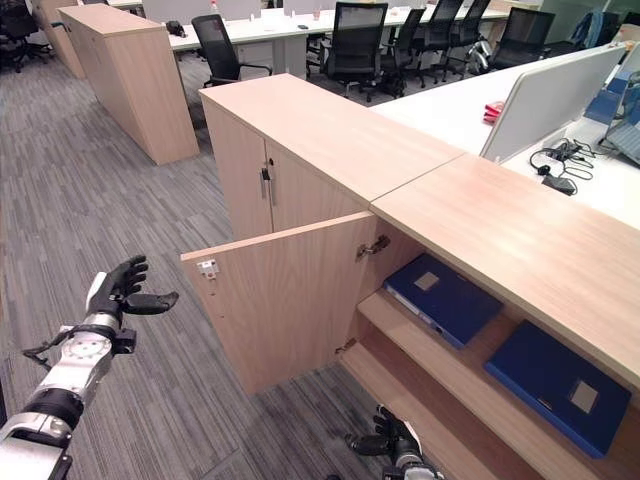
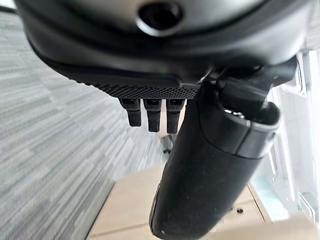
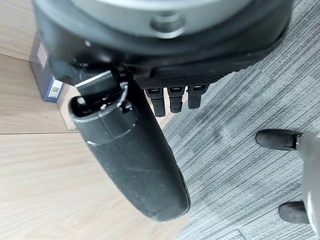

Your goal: Put the empty folder in the office cabinet

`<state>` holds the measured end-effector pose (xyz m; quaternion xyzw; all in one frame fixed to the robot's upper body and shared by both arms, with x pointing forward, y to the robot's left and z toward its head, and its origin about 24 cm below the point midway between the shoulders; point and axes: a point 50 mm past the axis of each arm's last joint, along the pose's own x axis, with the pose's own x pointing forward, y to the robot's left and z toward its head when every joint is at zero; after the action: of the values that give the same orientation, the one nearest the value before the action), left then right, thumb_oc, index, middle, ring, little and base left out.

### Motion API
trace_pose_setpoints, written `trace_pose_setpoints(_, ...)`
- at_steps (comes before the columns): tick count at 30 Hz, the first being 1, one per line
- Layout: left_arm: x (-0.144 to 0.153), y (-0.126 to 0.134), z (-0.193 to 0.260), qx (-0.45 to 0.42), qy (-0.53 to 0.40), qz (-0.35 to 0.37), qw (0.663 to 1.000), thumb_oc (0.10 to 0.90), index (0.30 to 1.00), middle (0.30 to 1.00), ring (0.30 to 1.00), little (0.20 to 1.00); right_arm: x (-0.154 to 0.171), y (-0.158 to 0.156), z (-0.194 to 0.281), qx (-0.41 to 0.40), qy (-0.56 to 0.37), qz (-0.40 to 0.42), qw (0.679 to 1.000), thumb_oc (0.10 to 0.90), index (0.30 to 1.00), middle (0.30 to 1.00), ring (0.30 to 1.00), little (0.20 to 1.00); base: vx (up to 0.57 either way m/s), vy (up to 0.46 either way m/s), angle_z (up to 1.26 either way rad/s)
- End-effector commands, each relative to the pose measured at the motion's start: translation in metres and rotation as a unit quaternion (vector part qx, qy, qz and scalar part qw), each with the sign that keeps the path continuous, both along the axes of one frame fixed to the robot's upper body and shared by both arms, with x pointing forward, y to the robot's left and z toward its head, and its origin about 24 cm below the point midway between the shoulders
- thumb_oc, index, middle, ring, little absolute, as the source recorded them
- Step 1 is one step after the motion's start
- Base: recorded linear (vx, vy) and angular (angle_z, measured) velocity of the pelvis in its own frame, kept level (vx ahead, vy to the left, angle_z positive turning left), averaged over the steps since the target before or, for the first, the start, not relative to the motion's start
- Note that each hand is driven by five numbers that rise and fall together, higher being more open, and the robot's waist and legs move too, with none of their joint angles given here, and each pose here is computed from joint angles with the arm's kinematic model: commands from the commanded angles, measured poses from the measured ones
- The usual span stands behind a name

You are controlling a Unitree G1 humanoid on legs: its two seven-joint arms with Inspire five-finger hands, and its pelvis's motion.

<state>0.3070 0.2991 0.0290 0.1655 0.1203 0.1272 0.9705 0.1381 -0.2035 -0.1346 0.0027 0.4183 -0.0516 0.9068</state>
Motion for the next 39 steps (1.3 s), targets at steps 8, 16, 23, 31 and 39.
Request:
trace_pose_setpoints(8, 0.036, -0.084, 0.047, -0.096, -0.148, -0.138, 0.975, 0.8, 0.9, 0.9, 0.9, 0.9, 0.045, -0.003, 0.022, -0.024, -0.077, 0.024, 0.996, 0.8, 0.9, 0.9, 0.9, 0.9, 0.0, 0.0, 0.0)
trace_pose_setpoints(16, 0.004, -0.125, 0.034, -0.159, -0.15, -0.239, 0.946, 0.8, 0.9, 0.9, 0.9, 0.9, 0.043, -0.003, 0.019, -0.022, -0.067, 0.017, 0.997, 0.8, 0.9, 0.9, 0.9, 0.9, 0.0, 0.005, 0.02)
trace_pose_setpoints(23, -0.037, -0.126, 0.011, -0.197, -0.112, -0.274, 0.935, 0.8, 0.9, 0.9, 0.9, 0.9, 0.038, -0.007, 0.017, -0.01, -0.061, -0.009, 0.998, 0.8, 0.9, 0.9, 0.9, 0.9, 0.0, 0.037, 0.02)
trace_pose_setpoints(31, -0.059, -0.108, 0.005, -0.132, -0.08, -0.296, 0.943, 0.8, 0.9, 0.9, 0.9, 0.9, 0.071, -0.026, 0.044, -0.012, -0.14, -0.072, 0.987, 0.8, 0.9, 0.9, 0.9, 0.9, -0.12, -0.006, -0.3)
trace_pose_setpoints(39, -0.09, -0.079, -0.005, -0.087, -0.012, -0.314, 0.945, 0.8, 0.9, 0.9, 0.9, 0.9, 0.092, -0.024, 0.05, -0.017, -0.141, -0.057, 0.988, 0.8, 0.9, 0.9, 0.9, 0.9, -0.19, -0.097, -0.93)
